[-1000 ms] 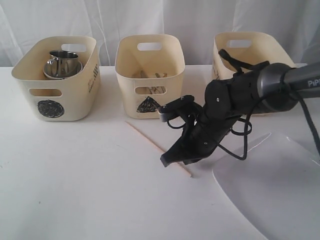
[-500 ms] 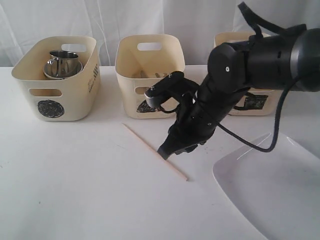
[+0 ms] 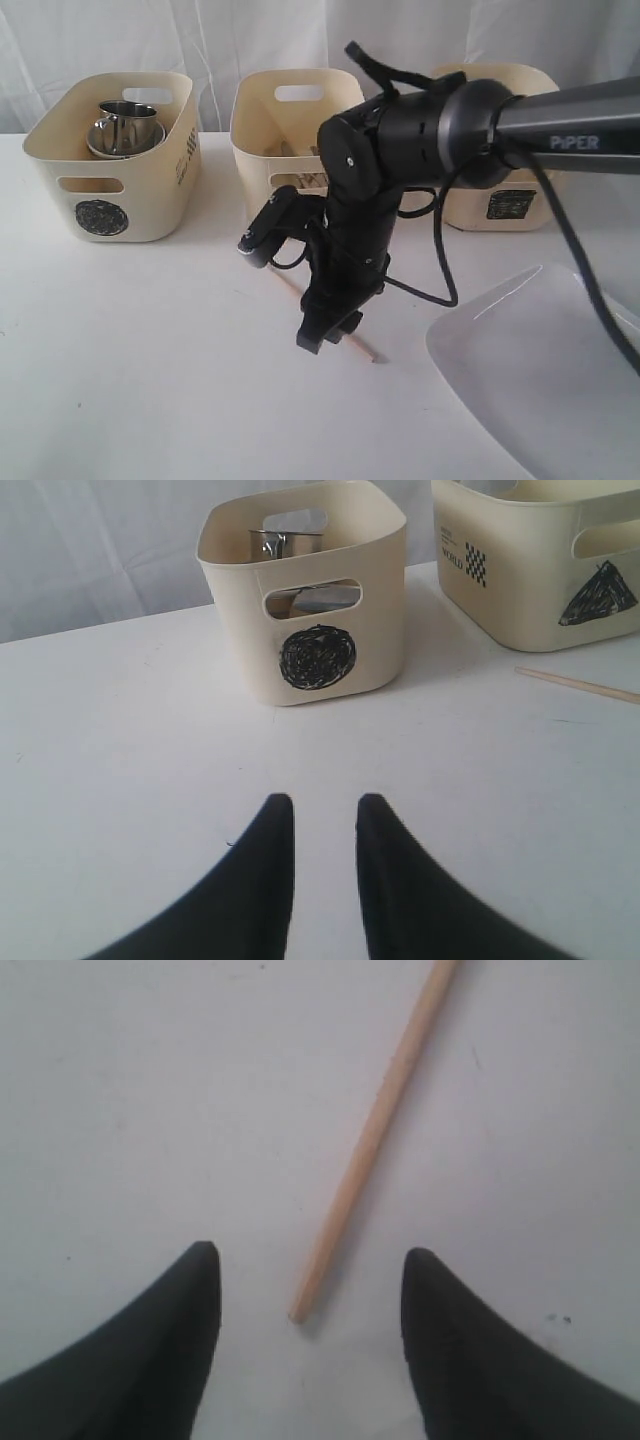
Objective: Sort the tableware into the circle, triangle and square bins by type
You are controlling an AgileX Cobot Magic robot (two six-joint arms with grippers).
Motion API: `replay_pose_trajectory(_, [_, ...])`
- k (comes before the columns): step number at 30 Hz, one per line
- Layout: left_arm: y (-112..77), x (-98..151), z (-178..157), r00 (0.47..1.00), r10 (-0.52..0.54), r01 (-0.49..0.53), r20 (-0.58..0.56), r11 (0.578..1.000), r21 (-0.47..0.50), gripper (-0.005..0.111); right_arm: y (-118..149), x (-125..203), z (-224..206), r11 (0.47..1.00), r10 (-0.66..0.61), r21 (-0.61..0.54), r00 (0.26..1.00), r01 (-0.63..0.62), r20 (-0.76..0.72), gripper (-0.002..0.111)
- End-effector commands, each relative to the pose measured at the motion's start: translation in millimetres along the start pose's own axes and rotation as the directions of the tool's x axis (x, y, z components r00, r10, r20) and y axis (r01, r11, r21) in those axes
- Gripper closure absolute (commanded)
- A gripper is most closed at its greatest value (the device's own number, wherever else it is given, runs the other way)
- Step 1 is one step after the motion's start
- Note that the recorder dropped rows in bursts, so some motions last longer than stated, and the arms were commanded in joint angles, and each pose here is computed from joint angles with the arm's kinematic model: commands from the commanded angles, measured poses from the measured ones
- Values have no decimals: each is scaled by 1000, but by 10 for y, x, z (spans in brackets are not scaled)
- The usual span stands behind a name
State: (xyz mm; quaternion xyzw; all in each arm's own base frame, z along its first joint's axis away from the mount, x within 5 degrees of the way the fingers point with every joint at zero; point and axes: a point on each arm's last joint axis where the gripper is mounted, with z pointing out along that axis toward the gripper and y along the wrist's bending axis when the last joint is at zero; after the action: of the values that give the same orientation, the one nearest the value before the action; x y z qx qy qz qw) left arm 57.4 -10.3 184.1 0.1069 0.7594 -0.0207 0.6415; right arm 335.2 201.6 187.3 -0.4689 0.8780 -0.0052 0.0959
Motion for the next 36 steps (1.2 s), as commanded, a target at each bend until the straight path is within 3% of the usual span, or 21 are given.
replay_pose_trajectory(1, [-1, 4, -3, 1000, -11, 11, 5, 1000, 0, 78, 2, -50, 151, 1000, -7, -12, 999, 7, -45, 56])
replay_pose_trajectory(10, [-1, 4, -3, 1000, -11, 11, 5, 1000, 0, 78, 6, -82, 256, 999, 25, -25, 997, -27, -79, 56])
replay_pose_trajectory(19, [-1, 4, -3, 1000, -11, 11, 5, 1000, 0, 78, -20, -143, 382, 983, 177, -25, 974, -182, -139, 56])
replay_pose_trajectory(32, [-1, 4, -3, 1000, -11, 11, 5, 1000, 0, 78, -40, -101, 512, 971, 228, -27, 956, -237, -185, 56])
replay_pose_trajectory(36, [-1, 4, -3, 1000, -11, 11, 5, 1000, 0, 78, -1, -48, 666, 968, 226, -51, 939, -247, -260, 69])
